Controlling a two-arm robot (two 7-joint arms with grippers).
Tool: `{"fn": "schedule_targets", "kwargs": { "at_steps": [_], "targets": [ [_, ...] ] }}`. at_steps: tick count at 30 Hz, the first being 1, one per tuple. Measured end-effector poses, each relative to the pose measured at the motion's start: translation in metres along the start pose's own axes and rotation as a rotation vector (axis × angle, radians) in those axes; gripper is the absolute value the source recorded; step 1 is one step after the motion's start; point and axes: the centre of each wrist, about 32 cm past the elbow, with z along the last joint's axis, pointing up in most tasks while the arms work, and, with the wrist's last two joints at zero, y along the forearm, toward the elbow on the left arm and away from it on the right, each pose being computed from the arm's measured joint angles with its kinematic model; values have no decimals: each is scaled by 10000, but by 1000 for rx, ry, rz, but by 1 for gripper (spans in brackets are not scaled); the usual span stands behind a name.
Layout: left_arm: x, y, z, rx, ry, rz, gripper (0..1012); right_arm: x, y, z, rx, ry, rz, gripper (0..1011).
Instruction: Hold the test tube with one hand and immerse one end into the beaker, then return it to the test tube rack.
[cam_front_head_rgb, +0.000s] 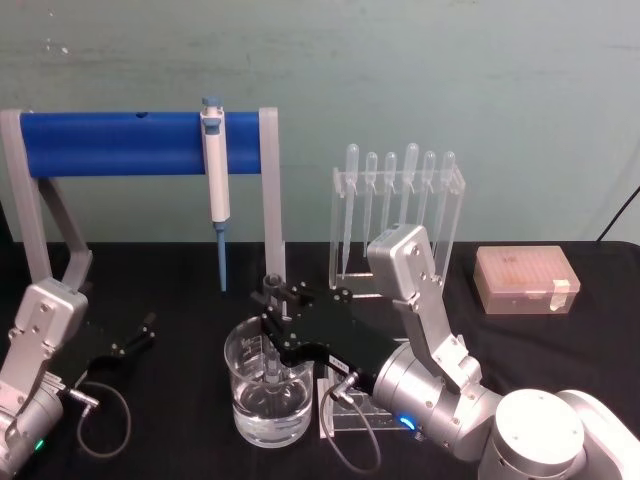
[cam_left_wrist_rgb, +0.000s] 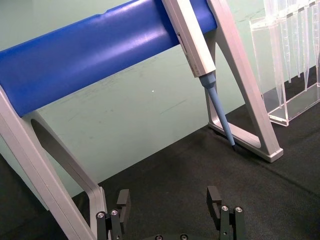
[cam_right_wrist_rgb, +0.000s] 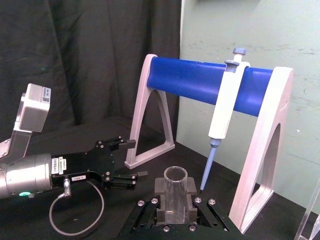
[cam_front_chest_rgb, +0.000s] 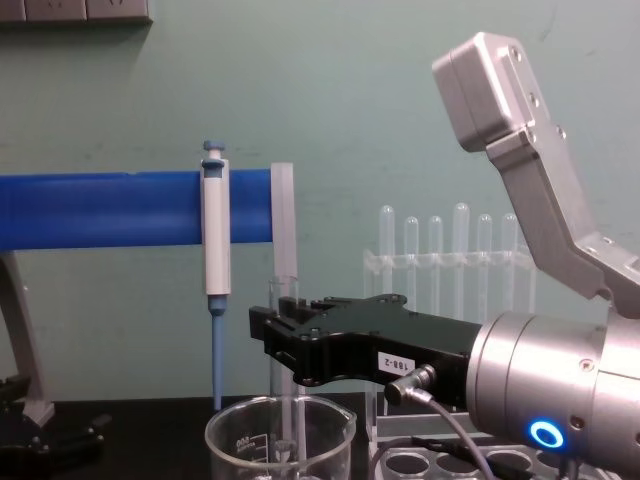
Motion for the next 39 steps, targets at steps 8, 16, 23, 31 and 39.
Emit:
{"fn": "schedule_targets", "kwargs": {
  "at_steps": [8,16,23,31,39],
  "targets": [
    [0,0,0,0,0,0,1000,0,0,0,0,0,-1,225],
    [0,0,0,0,0,0,1000,0,0,0,0,0,-1,225],
    [0,0,0,0,0,0,1000,0,0,0,0,0,-1,225],
    [0,0,0,0,0,0,1000,0,0,0,0,0,-1,225],
    [0,0,0,0,0,0,1000,0,0,0,0,0,-1,224]
  ]
}}
